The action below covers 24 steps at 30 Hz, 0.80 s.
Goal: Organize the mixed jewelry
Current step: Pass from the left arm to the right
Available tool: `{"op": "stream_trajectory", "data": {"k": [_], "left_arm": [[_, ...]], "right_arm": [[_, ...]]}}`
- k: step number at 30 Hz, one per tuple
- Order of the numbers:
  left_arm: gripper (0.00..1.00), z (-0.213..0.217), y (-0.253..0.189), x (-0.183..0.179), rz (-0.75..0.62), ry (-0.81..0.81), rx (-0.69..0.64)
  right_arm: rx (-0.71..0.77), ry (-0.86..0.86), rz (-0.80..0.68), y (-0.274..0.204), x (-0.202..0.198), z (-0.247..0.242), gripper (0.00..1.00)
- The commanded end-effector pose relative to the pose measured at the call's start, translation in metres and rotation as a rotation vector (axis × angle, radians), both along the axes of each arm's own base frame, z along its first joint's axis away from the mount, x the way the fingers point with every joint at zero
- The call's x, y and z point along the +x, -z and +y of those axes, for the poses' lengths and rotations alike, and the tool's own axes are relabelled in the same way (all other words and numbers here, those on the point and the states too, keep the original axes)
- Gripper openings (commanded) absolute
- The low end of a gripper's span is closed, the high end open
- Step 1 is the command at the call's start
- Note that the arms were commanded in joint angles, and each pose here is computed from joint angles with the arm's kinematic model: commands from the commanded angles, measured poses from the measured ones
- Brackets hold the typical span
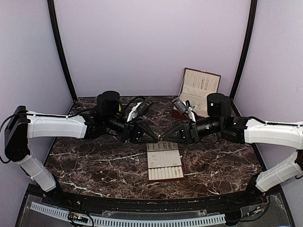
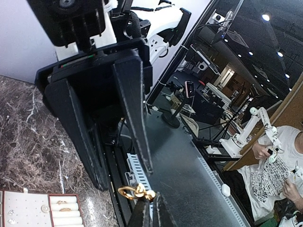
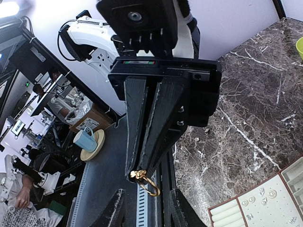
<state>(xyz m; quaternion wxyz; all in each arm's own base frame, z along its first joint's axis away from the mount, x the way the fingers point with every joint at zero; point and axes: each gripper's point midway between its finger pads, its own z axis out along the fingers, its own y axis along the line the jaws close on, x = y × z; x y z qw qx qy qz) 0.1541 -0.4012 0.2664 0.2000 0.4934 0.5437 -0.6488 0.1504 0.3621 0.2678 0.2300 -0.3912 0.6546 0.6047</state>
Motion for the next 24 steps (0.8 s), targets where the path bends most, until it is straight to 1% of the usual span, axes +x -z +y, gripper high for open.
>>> {"op": "stream_trajectory", "data": {"k": [1,8,16,21,24], "left_arm": [[0.0,-0.001,-0.015,-0.01,-0.016,0.059,-0.032],[0.0,-0.002,-0.013,-0.012,-0.011,0.065,-0.027],[0.0,-0.004,-0.013,-0.014,-0.005,0.071,-0.029],[0.0,-0.004,-0.007,-0.014,0.003,0.074,-0.011],[0.0,-0.003,-0.006,-0.016,0.008,0.083,-0.012]], "right_arm": [[0.054,-0.057,-0.04,-0.016,-0.007,0.007,0.29],[0.064,-0.056,-0.052,-0.02,-0.007,0.007,0.27],[0.076,-0.046,-0.067,-0.023,-0.005,0.008,0.33],[0.078,-0.021,-0.086,-0.026,-0.002,0.007,0.41],[0.082,-0.036,-0.082,-0.026,-0.003,0.009,0.44]]}}
